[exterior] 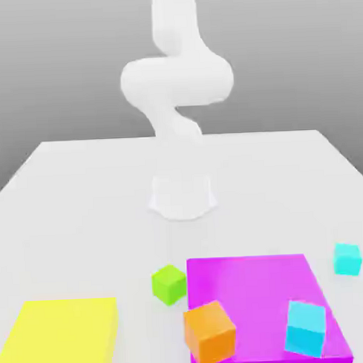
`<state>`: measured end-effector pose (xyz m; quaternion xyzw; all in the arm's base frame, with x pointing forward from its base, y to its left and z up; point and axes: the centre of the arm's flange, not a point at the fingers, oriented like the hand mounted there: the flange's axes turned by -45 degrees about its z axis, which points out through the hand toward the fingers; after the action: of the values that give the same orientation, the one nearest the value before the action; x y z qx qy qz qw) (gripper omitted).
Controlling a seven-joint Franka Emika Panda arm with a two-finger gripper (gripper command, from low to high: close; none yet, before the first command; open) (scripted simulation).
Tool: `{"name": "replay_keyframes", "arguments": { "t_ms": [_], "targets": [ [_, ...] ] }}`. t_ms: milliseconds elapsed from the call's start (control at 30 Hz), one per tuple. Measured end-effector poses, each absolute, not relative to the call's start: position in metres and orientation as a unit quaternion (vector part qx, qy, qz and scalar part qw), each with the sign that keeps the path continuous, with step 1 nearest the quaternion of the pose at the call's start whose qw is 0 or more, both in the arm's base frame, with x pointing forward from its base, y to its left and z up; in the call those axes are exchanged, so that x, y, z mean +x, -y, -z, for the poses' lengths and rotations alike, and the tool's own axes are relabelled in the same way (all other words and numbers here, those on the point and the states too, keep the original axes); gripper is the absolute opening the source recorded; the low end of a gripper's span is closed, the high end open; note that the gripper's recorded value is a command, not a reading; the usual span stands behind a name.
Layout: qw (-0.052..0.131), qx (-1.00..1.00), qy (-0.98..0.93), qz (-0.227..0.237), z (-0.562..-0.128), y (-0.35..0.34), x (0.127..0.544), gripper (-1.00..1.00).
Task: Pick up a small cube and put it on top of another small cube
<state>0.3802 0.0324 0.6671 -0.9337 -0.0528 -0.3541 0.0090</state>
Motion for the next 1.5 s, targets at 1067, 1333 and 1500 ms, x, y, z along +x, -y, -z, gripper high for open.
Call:
{"name": "replay_keyframes", "arguments": {
  "t_ms": [1067,1333,1500],
  "targets": [
    [0.0,-0.788,0.616,0.0,-0.127,-0.332,0.27,-1.0],
    [0.0,-0.787,0.616,0.0,-0.155,-0.333,0.271,-1.0],
    [-0.003,-0.787,0.616,0.0,-0.201,-0.322,0.305,-1.0]
  ]
}}
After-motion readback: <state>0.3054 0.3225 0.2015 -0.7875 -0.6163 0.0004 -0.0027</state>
